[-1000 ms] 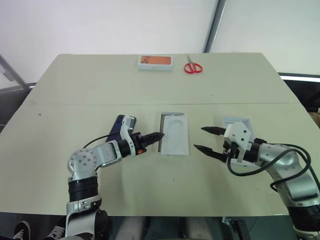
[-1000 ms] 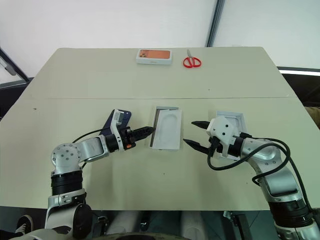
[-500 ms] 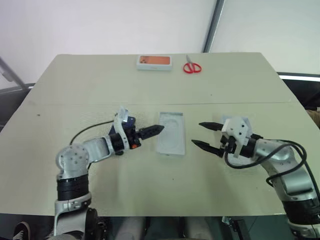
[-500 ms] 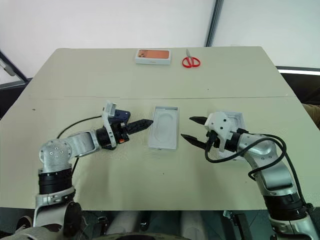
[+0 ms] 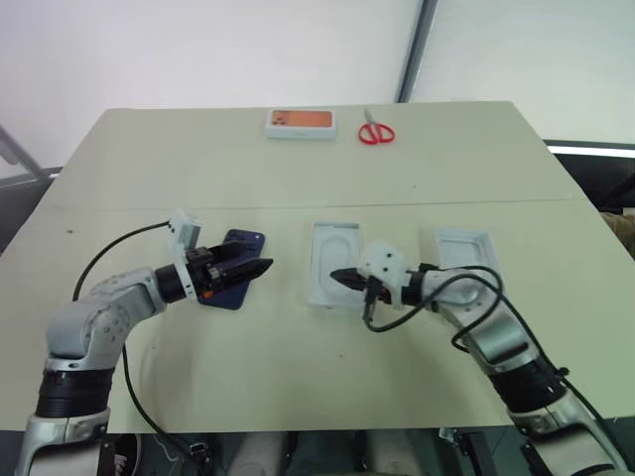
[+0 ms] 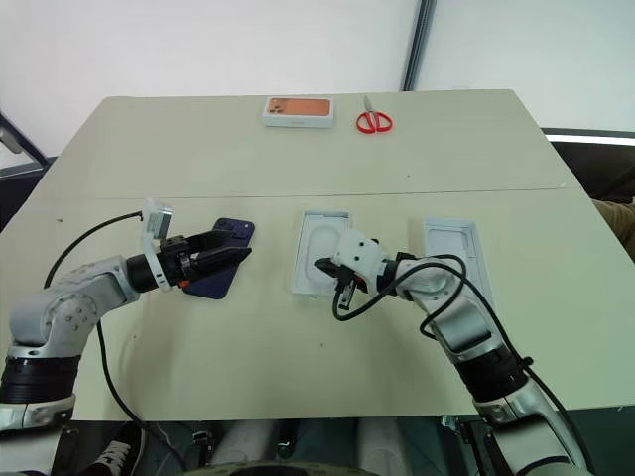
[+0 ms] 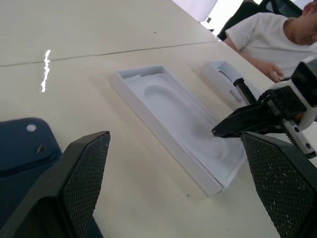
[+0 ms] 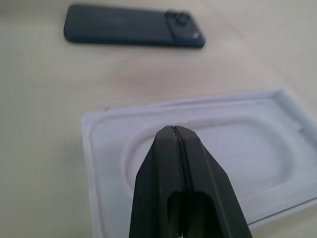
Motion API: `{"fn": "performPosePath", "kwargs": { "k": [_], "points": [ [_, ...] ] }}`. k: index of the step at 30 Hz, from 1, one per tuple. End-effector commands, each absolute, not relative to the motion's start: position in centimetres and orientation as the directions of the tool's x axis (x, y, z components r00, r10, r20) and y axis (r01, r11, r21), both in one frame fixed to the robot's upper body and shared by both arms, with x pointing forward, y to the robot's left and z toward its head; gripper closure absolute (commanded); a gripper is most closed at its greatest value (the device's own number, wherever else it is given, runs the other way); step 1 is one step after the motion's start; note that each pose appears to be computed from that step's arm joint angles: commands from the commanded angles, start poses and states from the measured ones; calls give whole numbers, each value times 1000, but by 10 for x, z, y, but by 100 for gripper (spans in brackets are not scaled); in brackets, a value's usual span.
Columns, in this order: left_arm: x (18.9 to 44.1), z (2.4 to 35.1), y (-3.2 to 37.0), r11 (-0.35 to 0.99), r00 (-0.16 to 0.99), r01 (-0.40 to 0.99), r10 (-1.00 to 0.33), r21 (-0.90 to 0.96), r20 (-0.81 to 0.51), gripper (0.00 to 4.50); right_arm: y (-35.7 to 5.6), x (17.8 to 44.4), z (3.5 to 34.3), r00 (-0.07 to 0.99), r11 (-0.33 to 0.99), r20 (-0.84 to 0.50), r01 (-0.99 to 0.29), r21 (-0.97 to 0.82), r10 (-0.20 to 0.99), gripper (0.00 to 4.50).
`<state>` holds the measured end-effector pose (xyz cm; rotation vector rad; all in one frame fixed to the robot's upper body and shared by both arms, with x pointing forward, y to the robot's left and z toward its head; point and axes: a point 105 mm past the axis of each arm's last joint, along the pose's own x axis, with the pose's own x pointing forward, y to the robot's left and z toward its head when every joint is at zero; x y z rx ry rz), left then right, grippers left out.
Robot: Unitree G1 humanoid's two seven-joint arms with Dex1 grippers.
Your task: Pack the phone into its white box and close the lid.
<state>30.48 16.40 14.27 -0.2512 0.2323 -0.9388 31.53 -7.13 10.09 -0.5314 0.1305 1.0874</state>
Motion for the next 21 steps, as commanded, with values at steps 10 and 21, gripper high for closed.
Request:
{"fn": "performPosePath", "kwargs": {
  "k": [10,21],
  "points": [
    [299,151,158,576,589,772,-807,-269,-39,0,-60,336,86,475,219,-455,-833,-509,753,446],
    [303,146,164,610,624,734,-779,-299,-61,0,-52,343,114,489,300,-341,-825,-478,802,446]
  ]
}}
